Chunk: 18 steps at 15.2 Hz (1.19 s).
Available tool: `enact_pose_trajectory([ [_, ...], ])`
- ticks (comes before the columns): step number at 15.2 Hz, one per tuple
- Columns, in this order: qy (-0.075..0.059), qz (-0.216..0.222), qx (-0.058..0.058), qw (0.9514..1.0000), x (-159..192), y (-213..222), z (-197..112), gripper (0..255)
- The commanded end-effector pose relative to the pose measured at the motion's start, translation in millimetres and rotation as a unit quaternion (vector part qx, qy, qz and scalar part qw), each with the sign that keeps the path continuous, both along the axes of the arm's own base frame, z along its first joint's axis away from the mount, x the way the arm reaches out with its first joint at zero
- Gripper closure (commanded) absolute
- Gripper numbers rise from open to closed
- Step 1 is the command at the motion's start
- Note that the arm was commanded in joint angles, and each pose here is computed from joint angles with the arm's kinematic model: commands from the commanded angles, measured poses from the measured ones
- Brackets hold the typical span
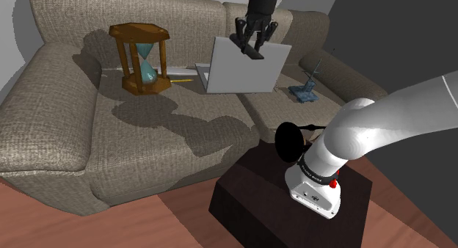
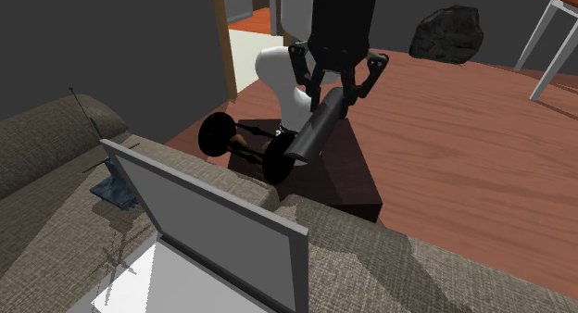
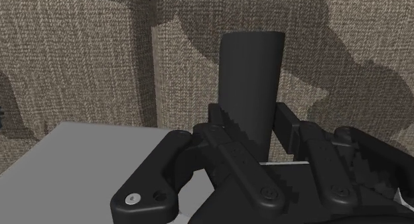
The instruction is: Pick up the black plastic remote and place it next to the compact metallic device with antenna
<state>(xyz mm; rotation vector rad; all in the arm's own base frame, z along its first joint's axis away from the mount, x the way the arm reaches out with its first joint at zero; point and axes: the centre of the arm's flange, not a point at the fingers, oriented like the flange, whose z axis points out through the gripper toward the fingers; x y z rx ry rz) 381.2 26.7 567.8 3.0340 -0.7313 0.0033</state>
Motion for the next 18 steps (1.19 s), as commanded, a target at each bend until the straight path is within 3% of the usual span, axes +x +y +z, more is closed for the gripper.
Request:
enact_pose_trajectory([
  [1, 0.0, 0.0, 0.0, 1.0, -0.1, -0.5, 11.2, 255],
  [8, 0.0, 0.0, 0.0, 1.0, -0.2, -0.5, 45.5, 255],
  [18, 0.0, 0.0, 0.0, 1.0, -77.0, -107.8, 45.7, 255],
])
